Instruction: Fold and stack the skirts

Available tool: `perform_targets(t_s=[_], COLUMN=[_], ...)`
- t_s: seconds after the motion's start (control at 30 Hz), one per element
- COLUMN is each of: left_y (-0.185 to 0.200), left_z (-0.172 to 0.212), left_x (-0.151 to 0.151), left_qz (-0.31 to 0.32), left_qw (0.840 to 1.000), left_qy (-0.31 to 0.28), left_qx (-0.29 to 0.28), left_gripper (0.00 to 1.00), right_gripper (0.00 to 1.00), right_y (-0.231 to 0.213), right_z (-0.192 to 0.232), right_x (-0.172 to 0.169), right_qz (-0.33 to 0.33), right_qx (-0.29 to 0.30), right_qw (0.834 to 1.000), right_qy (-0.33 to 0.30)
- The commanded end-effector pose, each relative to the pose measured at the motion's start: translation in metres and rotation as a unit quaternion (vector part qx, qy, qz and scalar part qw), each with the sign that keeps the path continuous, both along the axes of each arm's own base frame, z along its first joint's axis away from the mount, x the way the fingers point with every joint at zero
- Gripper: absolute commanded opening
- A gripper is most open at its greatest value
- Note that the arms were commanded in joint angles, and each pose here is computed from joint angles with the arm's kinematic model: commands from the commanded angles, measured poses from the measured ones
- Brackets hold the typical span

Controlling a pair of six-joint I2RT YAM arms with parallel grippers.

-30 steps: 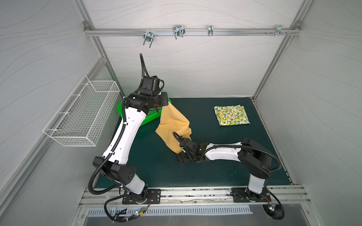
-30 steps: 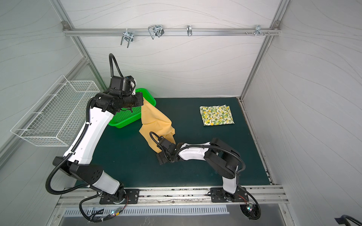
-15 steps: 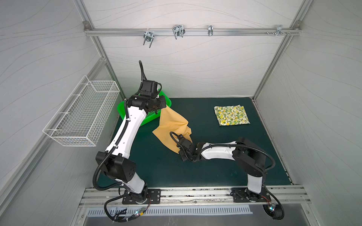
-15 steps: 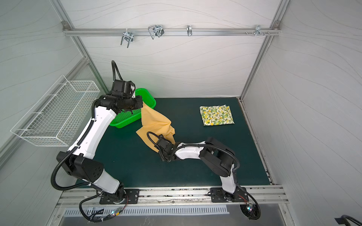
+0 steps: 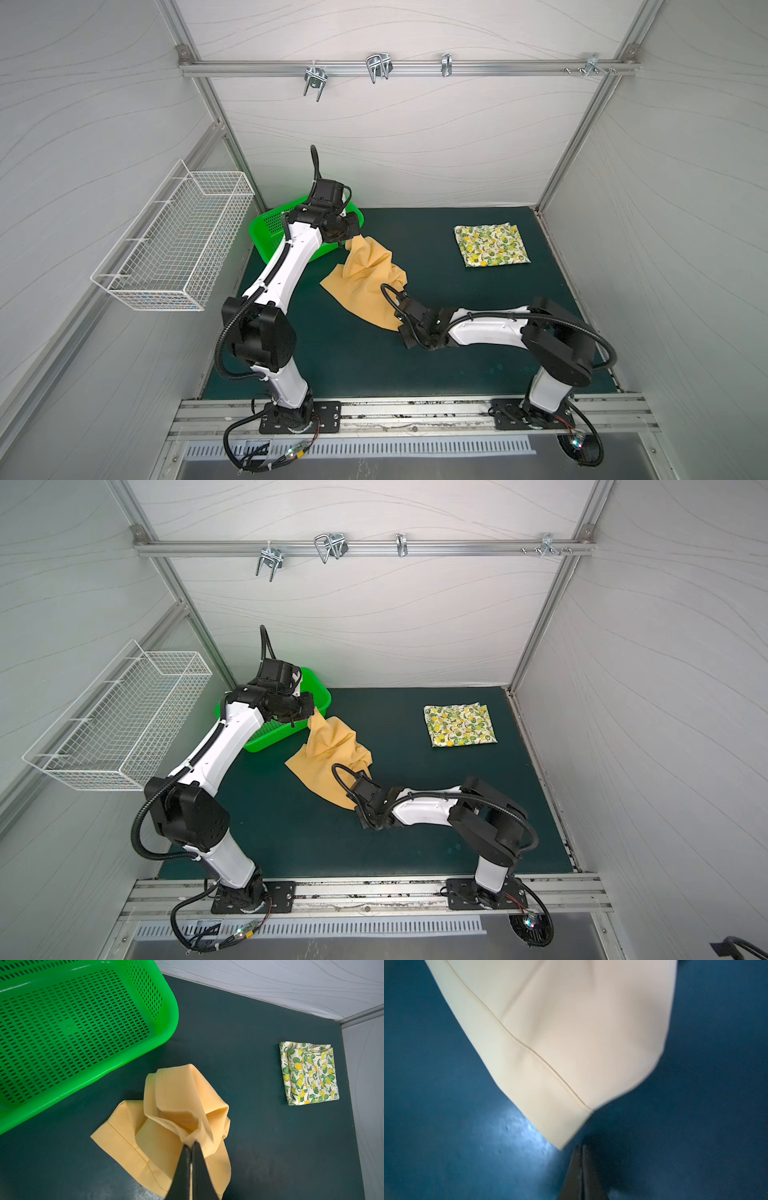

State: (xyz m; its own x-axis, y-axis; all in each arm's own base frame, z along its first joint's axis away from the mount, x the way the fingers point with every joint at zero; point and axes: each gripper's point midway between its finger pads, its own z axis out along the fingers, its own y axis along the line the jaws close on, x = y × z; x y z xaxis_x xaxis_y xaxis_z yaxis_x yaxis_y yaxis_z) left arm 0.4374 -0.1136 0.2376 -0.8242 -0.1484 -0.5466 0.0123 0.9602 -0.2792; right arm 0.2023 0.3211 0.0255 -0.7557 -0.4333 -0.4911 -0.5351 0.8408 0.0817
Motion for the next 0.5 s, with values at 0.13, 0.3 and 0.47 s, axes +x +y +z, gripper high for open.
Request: perform_targets(t_s=[0.13, 0.3, 0.47], left_y=[-0.004, 0.000, -0.001], left_z=[0.000, 0.008, 0.010], left_x=[0.007, 0.009, 0.010], left_qz=[-0.001, 0.003, 0.003], left_qw=[1.000, 1.000, 1.000], left_qy=[-0.007, -0.019, -0.019], left_qx=[-0.014, -0.006, -0.005], left_gripper=[0.00, 0.00, 0.00], right_gripper=[0.36, 0.98, 0.99], right_y=[-0.044, -0.013, 0.021], right_z=[0.019, 0.034, 0.027], right_x=[0.006, 0.003, 0.003], right_qz=[-0.039, 0.004, 0.031], right_qx=[-0.002, 0.020, 0.018], right_qw=[0.999, 1.000, 0.999], right_qy=[0.007, -0.008, 0.000])
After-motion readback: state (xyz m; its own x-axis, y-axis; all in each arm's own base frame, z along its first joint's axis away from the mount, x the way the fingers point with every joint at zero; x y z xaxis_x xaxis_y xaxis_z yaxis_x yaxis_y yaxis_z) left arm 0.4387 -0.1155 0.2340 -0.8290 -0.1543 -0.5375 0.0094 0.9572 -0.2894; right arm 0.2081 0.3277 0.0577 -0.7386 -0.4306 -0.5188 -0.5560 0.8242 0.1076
